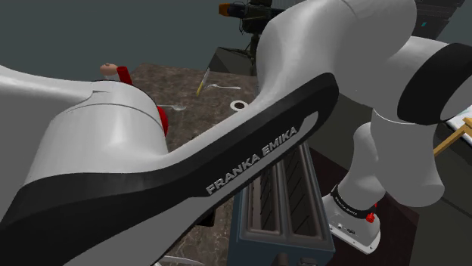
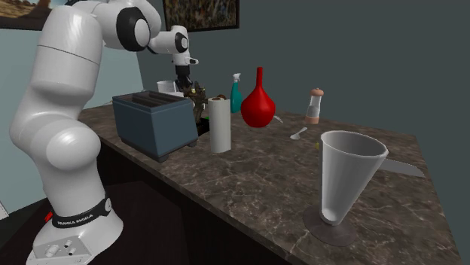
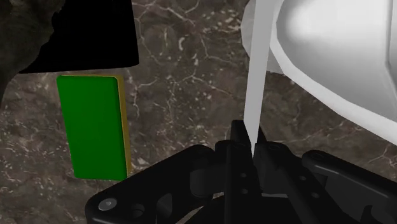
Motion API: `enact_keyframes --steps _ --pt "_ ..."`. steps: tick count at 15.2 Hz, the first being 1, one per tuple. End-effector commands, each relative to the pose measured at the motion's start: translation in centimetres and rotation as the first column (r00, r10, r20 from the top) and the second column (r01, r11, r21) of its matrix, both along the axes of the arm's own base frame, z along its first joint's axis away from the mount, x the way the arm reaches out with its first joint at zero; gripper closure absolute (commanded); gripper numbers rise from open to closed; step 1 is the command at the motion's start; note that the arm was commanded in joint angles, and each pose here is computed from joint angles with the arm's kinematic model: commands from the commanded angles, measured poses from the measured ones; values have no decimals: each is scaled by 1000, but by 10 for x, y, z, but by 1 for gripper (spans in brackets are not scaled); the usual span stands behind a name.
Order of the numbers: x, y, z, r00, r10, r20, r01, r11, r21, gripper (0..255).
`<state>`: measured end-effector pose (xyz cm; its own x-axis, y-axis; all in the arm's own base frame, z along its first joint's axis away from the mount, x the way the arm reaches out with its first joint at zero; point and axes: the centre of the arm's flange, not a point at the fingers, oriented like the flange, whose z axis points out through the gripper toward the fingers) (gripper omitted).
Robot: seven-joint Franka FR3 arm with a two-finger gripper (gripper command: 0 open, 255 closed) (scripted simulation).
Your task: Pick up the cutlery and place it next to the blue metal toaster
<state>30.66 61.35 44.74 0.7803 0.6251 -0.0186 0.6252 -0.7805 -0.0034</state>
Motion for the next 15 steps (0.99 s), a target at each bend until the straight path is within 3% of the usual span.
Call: enact_keyframes --steps 1,15 --pt "-1 -1 -11 1000 0 0 0 1000 0 255" --pt "-1 -1 -85 1000 0 0 0 1000 0 255"
